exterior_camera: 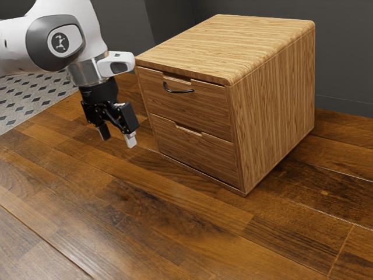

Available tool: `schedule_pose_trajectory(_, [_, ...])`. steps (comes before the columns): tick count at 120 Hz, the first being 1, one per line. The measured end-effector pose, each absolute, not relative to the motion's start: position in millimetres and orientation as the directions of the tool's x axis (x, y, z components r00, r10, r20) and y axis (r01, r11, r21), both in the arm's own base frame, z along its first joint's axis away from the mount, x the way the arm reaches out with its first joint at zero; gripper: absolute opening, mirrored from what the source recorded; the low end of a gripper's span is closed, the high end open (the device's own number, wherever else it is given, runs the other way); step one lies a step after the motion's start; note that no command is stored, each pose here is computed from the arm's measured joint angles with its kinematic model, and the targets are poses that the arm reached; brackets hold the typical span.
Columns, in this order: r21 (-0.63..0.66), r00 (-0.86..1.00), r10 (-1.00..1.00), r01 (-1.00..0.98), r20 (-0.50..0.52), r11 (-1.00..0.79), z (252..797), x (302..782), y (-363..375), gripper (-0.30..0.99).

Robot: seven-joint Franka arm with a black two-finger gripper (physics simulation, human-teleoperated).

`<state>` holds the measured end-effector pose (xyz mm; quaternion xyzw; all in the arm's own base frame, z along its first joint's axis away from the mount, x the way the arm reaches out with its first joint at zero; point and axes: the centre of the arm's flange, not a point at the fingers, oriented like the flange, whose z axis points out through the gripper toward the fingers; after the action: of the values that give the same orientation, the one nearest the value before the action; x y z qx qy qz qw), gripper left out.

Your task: Pull the drawer handle with one arm to open the drawer

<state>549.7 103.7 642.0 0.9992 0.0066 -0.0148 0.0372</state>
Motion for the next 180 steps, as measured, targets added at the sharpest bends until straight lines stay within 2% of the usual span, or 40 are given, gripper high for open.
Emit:
schedule_pose_trajectory(25, [0.07,1.0,0.007,0.009,-0.021,-0.997,647,549,102,0.69])
schedule_pose_trajectory(36, [0.031,0.989,-0.043,-0.048,0.143,-0.998,731,532,98,0.69])
schedule_pose_trajectory(42, [0.025,0.971,-0.12,-0.128,0.209,-0.991,757,527,93,0.69])
schedule_pose_trajectory(67, [-0.03,0.847,-0.45,-0.461,0.284,-0.887,767,539,87,0.69])
schedule_pose_trajectory(91, [-0.151,0.643,-0.729,-0.716,0.236,-0.681,737,575,83,0.69])
schedule_pose_trajectory(114, [-0.239,0.426,-0.883,-0.852,0.198,-0.465,710,613,83,0.69])
schedule_pose_trajectory(140, [-0.316,0.218,-0.966,-0.914,0.141,-0.253,720,611,73,0.69])
schedule_pose_trajectory(180, [-0.32,0.016,-0.997,-0.946,0.074,-0.039,704,616,67,0.69])
